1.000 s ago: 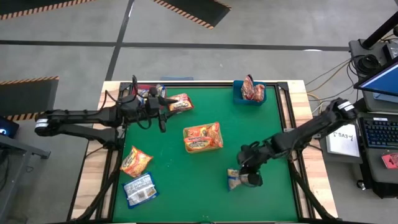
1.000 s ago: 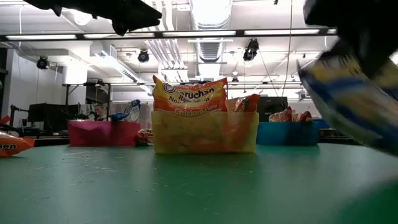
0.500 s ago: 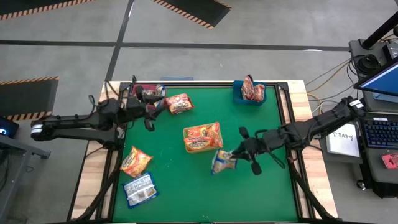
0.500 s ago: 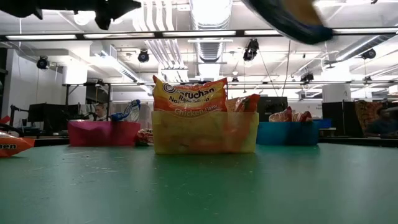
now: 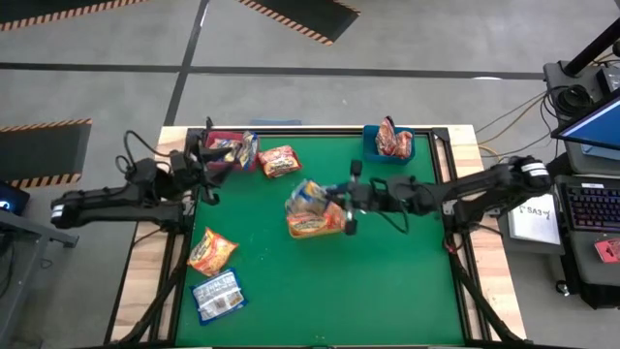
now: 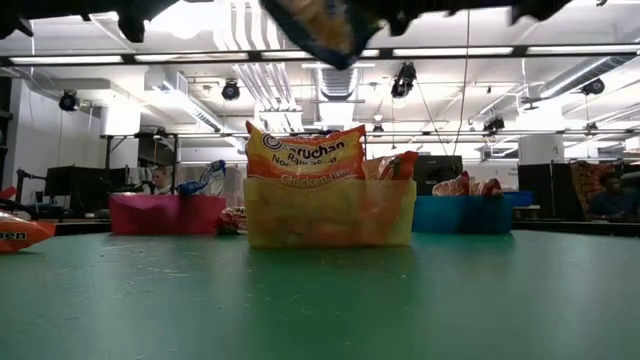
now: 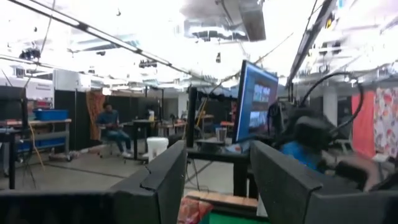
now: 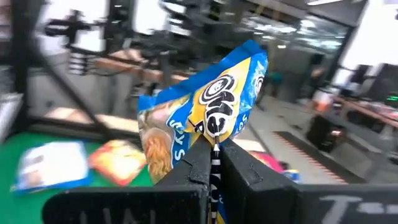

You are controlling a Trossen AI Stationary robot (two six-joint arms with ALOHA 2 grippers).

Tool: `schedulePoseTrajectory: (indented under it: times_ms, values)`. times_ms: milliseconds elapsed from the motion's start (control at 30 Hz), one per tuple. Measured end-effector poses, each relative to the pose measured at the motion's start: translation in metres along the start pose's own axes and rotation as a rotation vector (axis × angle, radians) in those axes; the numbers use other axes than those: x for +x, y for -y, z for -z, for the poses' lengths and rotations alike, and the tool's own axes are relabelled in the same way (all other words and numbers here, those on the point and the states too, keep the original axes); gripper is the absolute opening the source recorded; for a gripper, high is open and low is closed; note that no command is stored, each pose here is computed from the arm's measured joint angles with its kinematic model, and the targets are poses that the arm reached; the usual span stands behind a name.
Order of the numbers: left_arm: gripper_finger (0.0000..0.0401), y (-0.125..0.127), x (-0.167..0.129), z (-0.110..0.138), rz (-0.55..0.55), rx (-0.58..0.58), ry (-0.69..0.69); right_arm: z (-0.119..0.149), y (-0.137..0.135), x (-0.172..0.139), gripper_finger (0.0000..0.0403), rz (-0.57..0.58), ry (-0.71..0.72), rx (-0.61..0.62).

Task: Sort Maruchan noodles
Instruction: Put the blue noodle pack into the red bin

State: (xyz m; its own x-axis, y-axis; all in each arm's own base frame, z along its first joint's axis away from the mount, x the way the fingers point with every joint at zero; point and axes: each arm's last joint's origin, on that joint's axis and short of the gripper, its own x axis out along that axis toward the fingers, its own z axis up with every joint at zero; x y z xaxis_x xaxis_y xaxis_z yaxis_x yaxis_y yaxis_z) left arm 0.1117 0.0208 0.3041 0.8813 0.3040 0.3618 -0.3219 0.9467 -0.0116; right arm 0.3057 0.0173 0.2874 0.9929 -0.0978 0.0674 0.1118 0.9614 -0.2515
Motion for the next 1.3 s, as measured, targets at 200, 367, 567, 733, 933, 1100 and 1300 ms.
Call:
schedulePoseTrajectory:
  times_ms: [200,367,567,733,933,1100,1300]
  values:
    - [0.0164,-0.002,-0.012,-0.006,0.006,-0.036,0.054,0.015,0.028,0.053,0.0009,0.097,-0.029,-0.015]
    - [0.0164,0.0,-0.014,0.001,0.071,-0.028,0.036,0.021,0.04,0.091,0.0009,0.061,-0.021,-0.053]
    - [0.0172,0.001,-0.009,0.01,0.077,-0.013,-0.033,0.022,0.042,0.119,0.0009,0.016,-0.075,-0.117]
    - [0.0217,0.003,-0.002,0.019,0.081,0.004,-0.107,0.02,0.042,0.13,0.0009,0.005,-0.104,-0.149]
    - [0.0278,0.004,0.009,0.03,0.041,0.047,-0.204,0.016,0.043,0.129,0.0008,-0.001,-0.119,-0.168]
    - [0.0291,0.005,0.021,0.035,0.019,0.071,-0.27,0.013,0.044,0.128,0.0008,0.0,-0.114,-0.169]
    - [0.0287,0.008,0.035,0.043,0.024,0.097,-0.421,0.016,0.043,0.128,0.0008,-0.007,-0.133,-0.171]
